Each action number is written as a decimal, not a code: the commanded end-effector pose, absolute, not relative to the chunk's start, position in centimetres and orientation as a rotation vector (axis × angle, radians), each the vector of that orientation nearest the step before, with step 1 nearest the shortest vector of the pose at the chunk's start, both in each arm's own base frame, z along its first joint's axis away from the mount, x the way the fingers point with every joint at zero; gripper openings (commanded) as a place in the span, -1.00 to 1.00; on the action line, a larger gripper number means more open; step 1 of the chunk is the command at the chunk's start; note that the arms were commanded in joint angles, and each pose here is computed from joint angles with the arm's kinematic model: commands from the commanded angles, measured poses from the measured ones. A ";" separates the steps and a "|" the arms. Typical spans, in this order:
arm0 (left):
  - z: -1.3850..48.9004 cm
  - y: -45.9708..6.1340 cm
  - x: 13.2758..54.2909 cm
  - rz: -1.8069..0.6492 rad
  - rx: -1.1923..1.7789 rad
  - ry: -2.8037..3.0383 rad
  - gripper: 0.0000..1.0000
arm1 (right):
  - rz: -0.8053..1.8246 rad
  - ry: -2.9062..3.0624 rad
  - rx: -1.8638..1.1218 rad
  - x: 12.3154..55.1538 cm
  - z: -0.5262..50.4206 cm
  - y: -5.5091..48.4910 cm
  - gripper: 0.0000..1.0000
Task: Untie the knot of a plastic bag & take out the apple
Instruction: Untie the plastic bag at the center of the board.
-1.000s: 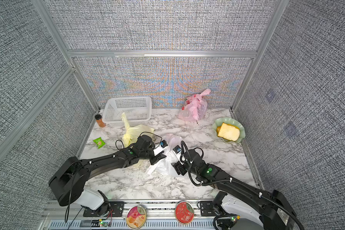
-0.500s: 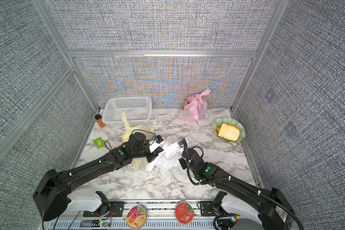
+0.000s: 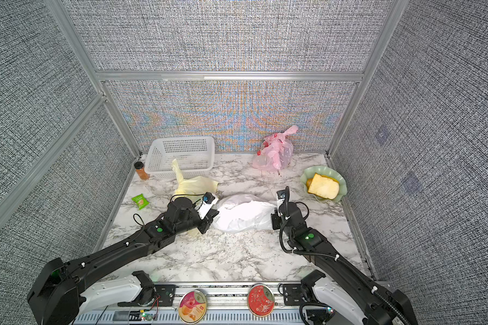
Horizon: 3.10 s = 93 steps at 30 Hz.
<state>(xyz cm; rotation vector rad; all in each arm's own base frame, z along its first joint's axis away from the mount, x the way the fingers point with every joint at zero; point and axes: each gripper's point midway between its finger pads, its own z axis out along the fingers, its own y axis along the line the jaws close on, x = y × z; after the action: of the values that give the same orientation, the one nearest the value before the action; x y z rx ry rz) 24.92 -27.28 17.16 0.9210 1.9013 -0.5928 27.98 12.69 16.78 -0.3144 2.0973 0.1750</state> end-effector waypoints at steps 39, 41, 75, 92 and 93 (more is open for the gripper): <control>21.7 -24.8 20.5 -0.803 0.779 1.760 -0.14 | 0.542 1.776 -0.176 36.6 29.9 19.1 -1.00; 23.3 -24.1 20.7 -0.758 0.758 1.730 0.00 | 0.618 1.729 -0.214 36.3 30.8 20.3 -1.00; 18.9 -32.3 15.5 -0.706 1.216 1.708 -1.00 | 0.763 1.975 0.054 42.7 26.8 20.0 -1.00; 28.9 -32.5 18.7 -0.616 0.996 1.469 -0.04 | 0.807 2.073 0.003 41.8 24.2 21.3 -1.00; 28.9 -33.3 19.3 -0.598 1.001 1.477 0.01 | 0.803 2.077 0.000 41.7 24.1 21.4 -1.00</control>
<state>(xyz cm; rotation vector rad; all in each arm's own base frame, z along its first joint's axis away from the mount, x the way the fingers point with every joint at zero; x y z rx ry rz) 17.88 -32.24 26.99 1.0296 1.5331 -0.6491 41.90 21.39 24.08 0.0021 2.0708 0.8182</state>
